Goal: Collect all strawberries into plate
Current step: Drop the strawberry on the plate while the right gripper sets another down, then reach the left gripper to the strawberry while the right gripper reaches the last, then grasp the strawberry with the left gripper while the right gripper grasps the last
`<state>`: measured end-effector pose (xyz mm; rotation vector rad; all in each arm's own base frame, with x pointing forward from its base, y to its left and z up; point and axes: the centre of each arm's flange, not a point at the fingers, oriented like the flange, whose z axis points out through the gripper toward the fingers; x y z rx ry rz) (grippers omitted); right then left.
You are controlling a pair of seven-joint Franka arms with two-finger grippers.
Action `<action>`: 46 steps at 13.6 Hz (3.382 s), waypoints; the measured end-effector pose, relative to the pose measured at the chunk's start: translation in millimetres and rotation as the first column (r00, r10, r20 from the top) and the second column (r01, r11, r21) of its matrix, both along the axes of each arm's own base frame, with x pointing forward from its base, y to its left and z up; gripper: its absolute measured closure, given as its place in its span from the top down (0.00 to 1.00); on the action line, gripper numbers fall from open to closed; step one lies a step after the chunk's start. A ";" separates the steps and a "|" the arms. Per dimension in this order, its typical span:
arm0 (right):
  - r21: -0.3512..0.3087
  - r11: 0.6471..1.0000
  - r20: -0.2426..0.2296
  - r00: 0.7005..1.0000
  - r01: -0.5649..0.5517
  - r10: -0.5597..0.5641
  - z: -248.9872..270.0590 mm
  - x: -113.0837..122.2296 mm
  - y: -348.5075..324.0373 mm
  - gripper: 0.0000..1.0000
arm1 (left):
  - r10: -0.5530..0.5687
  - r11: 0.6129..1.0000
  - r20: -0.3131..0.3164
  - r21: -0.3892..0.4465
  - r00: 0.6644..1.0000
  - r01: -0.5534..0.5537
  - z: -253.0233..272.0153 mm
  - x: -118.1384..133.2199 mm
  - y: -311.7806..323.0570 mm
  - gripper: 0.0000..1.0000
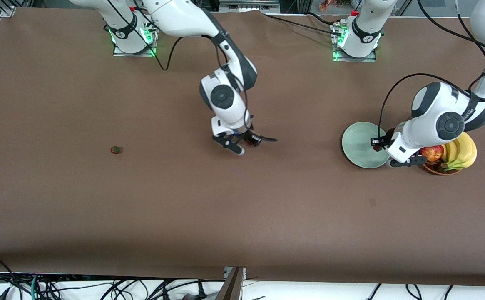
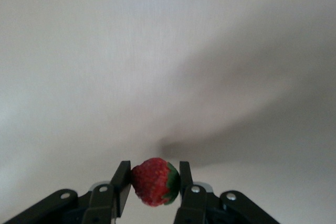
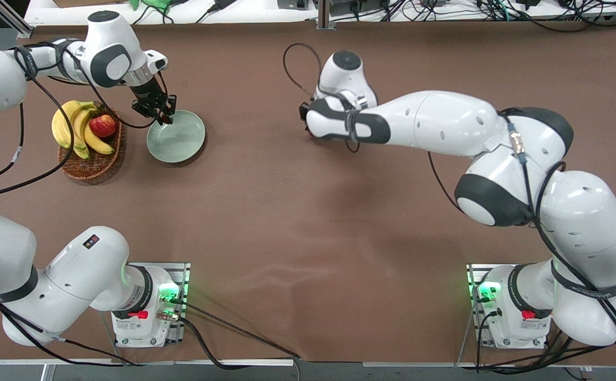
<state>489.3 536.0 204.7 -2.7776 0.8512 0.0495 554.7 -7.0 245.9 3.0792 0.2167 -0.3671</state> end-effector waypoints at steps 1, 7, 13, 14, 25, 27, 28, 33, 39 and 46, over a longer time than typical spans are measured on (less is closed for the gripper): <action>0.002 1.000 0.001 1.000 0.009 -0.009 -0.9 -6.3 6.3 0.52 | -0.006 1.000 -0.002 -0.001 1.000 0.006 -1.3 -1.0 -2.1 0.35; -0.081 0.996 -0.013 1.000 0.020 -0.021 16.4 29.5 -30.9 0.96 | -0.039 0.999 0.012 0.007 0.999 0.039 2.2 0.3 -8.1 0.95; -0.276 0.914 -0.208 0.947 -0.298 0.246 83.1 121.2 -226.4 0.96 | 0.038 0.999 0.107 0.007 0.994 -0.039 58.5 -6.7 -158.3 1.00; -0.281 0.892 -0.231 0.927 -0.355 0.296 84.1 128.6 -261.3 0.96 | 0.058 0.998 0.120 0.010 0.991 -0.060 64.8 -14.6 -200.6 1.00; -0.164 0.817 -0.275 0.821 -0.553 0.500 17.2 101.2 -522.7 0.91 | 0.208 0.965 0.229 0.114 0.951 -0.238 -32.0 -75.2 -461.7 1.00; -0.158 0.821 -0.254 0.826 -0.549 0.503 8.4 95.1 -527.7 0.88 | 0.242 0.957 0.219 0.109 0.945 -0.270 -47.6 -63.5 -459.9 1.00; -0.156 0.823 -0.245 0.828 -0.546 0.504 4.6 93.2 -527.4 0.87 | 0.258 0.954 0.222 0.097 0.940 -0.285 -52.4 -55.1 -456.4 1.00; -0.148 0.834 -0.205 0.841 -0.532 0.501 -3.3 92.0 -527.0 0.77 | 0.284 0.948 0.228 0.078 0.932 -0.308 -58.9 -45.7 -452.5 0.96; -0.141 0.821 -0.187 0.829 -0.554 0.527 -22.3 90.3 -531.3 0.61 | 0.300 0.942 0.213 0.090 0.930 -0.324 -69.7 -62.9 -465.9 0.59; -0.135 0.817 -0.187 0.825 -0.560 0.534 -27.9 86.9 -541.8 0.37 | 0.345 0.921 0.183 0.125 0.920 -0.370 -50.0 -36.4 -435.1 0.33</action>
